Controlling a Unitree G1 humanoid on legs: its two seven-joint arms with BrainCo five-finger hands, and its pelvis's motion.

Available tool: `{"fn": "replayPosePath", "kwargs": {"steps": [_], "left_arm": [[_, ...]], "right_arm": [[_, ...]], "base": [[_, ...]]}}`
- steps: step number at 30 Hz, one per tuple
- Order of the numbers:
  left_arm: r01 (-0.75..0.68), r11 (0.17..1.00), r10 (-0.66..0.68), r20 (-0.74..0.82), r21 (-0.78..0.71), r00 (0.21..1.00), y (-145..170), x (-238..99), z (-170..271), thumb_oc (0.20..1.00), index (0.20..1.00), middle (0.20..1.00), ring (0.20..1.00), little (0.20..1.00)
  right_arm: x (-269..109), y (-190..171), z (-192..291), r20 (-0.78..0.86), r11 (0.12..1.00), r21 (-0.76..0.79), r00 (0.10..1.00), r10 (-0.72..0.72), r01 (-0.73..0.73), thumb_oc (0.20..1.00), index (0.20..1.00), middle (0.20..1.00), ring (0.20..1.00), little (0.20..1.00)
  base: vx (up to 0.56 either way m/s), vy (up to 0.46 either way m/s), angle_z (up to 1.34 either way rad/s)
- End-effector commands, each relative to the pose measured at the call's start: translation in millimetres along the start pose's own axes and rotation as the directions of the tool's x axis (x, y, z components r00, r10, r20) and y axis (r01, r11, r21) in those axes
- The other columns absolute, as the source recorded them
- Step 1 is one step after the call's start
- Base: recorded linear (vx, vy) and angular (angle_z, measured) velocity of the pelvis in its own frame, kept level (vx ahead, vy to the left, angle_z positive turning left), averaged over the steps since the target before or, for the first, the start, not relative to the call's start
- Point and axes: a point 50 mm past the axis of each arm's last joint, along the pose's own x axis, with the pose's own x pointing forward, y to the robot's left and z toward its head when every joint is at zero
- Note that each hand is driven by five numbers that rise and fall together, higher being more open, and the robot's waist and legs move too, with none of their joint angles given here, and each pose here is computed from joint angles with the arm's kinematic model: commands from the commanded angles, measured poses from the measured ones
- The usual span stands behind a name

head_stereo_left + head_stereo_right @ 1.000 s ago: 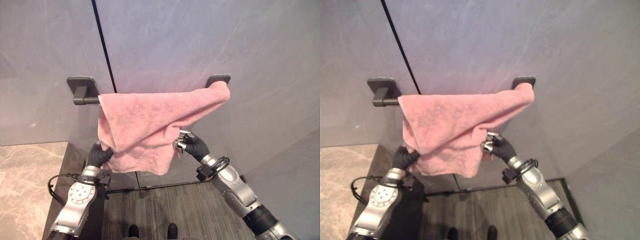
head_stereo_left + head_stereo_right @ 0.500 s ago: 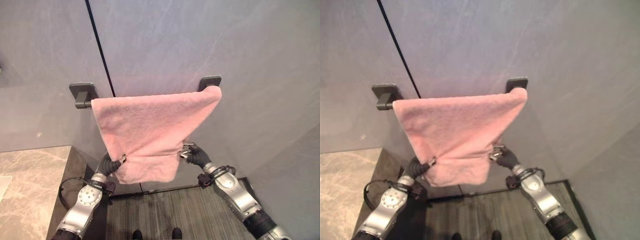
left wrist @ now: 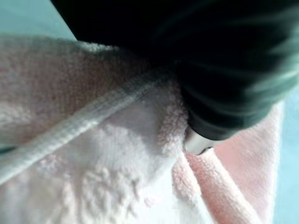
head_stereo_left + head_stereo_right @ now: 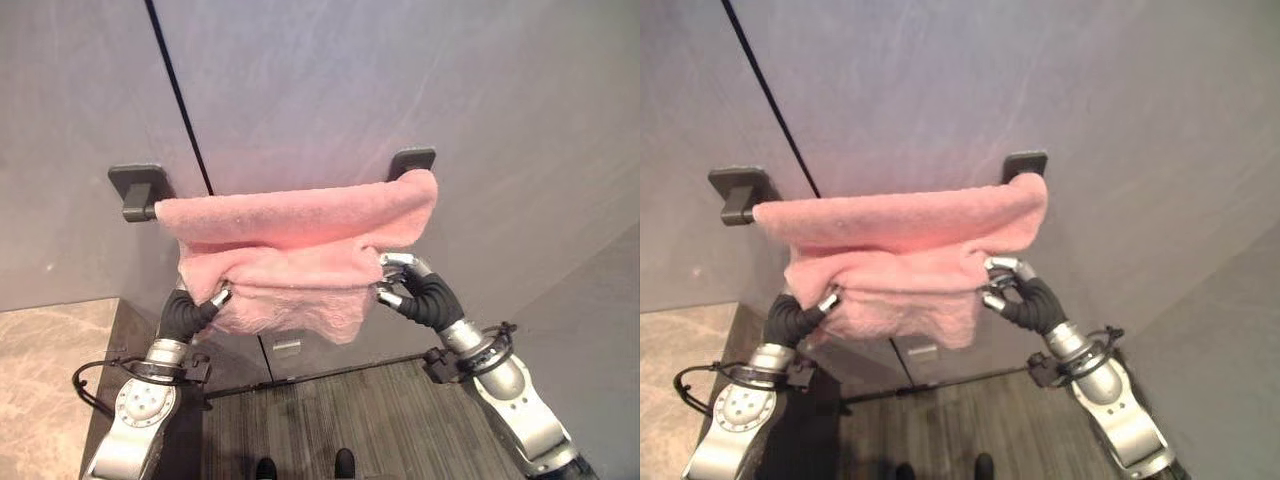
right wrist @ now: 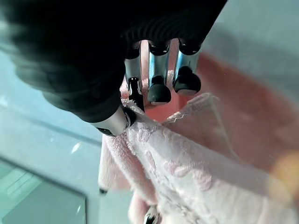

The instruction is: Put brush and paste in cup on sink, flatten towel.

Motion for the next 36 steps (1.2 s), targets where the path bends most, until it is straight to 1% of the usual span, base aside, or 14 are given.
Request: {"fn": "replayPosePath", "kwargs": {"steps": [1, 4, 13, 23, 24, 25, 29, 30, 31, 32, 33, 34, 35, 36], "left_arm": [[-0.067, 0.997, 0.065, 0.069, 0.030, 0.996, 21.6, 6.0, 9.4, 0.200, 0.200, 0.200, 0.200, 0.200], [-0.069, 0.998, 0.069, -0.011, 0.011, 0.998, 19.6, 2.4, -7.1, 0.200, 0.200, 0.200, 0.200, 0.200], [0.006, 1.000, -0.004, -0.091, 0.020, 0.996, 4.4, 7.5, -26.4, 0.200, 0.200, 0.200, 0.200, 0.200], [0.151, 0.988, -0.154, -0.240, -0.031, 0.958, -29.3, 3.5, -60.7, 0.200, 0.200, 0.200, 0.200, 0.200], [0.155, 0.987, -0.159, -0.260, -0.034, 0.953, -30.9, 2.4, -65.1, 0.241, 0.241, 0.241, 0.241, 0.241], [0.174, 0.985, -0.171, -0.290, -0.013, 0.942, -33.2, 0.3, -71.8, 1.000, 1.000, 1.000, 1.000, 1.000], [0.257, 0.953, -0.181, -0.378, 0.163, 0.908, -33.0, -3.9, -89.1, 1.000, 1.000, 1.000, 1.000, 1.000], [0.297, 0.928, -0.193, -0.392, 0.224, 0.900, -32.6, -4.1, -91.3, 1.000, 1.000, 1.000, 1.000, 1.000], [0.378, 0.885, -0.209, -0.493, 0.272, 0.844, -32.3, -16.5, -109.9, 1.000, 1.000, 1.000, 1.000, 1.000], [0.377, 0.885, -0.208, -0.493, 0.273, 0.845, -32.2, -16.2, -109.9, 1.000, 1.000, 1.000, 1.000, 1.000], [0.387, 0.888, -0.134, -0.665, 0.249, 0.735, -33.4, -40.3, -148.9, 1.000, 1.000, 1.000, 1.000, 1.000], [0.396, 0.885, -0.108, -0.720, 0.244, 0.686, -34.6, -49.5, -161.3, 1.000, 1.000, 1.000, 1.000, 1.000], [0.395, 0.885, -0.109, -0.718, 0.245, 0.687, -35.2, -48.7, -161.5, 1.000, 1.000, 1.000, 1.000, 1.000], [0.408, 0.884, -0.060, -0.809, 0.229, 0.585, -38.9, -67.4, -182.3, 1.000, 1.000, 1.000, 1.000, 1.000]], "right_arm": [[11.9, -2.2, 29.2, 0.185, 1.000, 0.006, 0.983, 0.019, -0.020, 0.200, 0.200, 0.200, 0.200, 0.200], [15.9, 3.0, 23.7, 0.154, 0.998, -0.010, 0.986, 0.061, -0.060, 0.200, 0.200, 0.200, 0.200, 0.200], [4.8, -5.3, 5.3, 0.055, 0.999, -0.036, 0.998, -0.027, 0.029, 0.200, 0.200, 0.200, 0.200, 0.200], [-28.9, -10.0, -56.5, -0.265, 0.988, -0.049, 0.952, -0.152, 0.144, 0.200, 0.200, 0.200, 0.200, 0.200], [-30.1, -9.5, -61.6, -0.285, 0.988, -0.046, 0.946, -0.155, 0.148, 0.200, 0.200, 0.200, 0.200, 0.200], [-31.1, -6.5, -69.7, -0.315, 0.988, -0.015, 0.937, -0.148, 0.151, 1.000, 1.000, 1.000, 1.000, 1.000], [-35.1, 5.7, -98.9, -0.437, 0.981, 0.104, 0.894, -0.100, 0.161, 1.000, 1.000, 1.000, 1.000, 1.000], [-39.3, 7.3, -109.8, -0.483, 0.967, 0.158, 0.870, -0.102, 0.201, 1.000, 1.000, 1.000, 1.000, 1.000], [-58.8, 14.1, -141.1, -0.622, 0.933, 0.225, 0.778, -0.083, 0.280, 1.000, 1.000, 1.000, 1.000, 1.000], [-58.2, 14.0, -141.5, -0.621, 0.933, 0.226, 0.779, -0.083, 0.280, 1.000, 1.000, 1.000, 1.000, 1.000], [-77.4, 20.7, -170.2, -0.749, 0.918, 0.201, 0.657, -0.080, 0.341, 1.000, 1.000, 1.000, 1.000, 1.000], [-85.7, 21.0, -179.6, -0.791, 0.915, 0.177, 0.605, -0.087, 0.362, 1.000, 1.000, 1.000, 1.000, 1.000], [-85.2, 20.5, -179.8, -0.791, 0.915, 0.176, 0.606, -0.088, 0.363, 1.000, 1.000, 1.000, 1.000, 1.000], [-104.0, 20.3, -198.4, -0.872, 0.940, 0.070, 0.478, -0.105, 0.334, 1.000, 1.000, 1.000, 1.000, 1.000]], "base": [[0.00, 0.011, 0.05], [-0.01, 0.017, 0.22], [0.00, 0.009, 0.06], [0.00, 0.008, -0.09], [-0.02, 0.011, -0.07], [-0.03, 0.011, -0.09], [-0.03, 0.003, -0.13], [-0.06, 0.002, -0.03], [-0.04, 0.001, 0.00], [-0.04, -0.008, 0.01], [0.00, 0.000, 0.00], [-0.03, -0.016, 0.04], [-0.02, -0.019, 0.04], [0.00, 0.000, 0.00]]}}
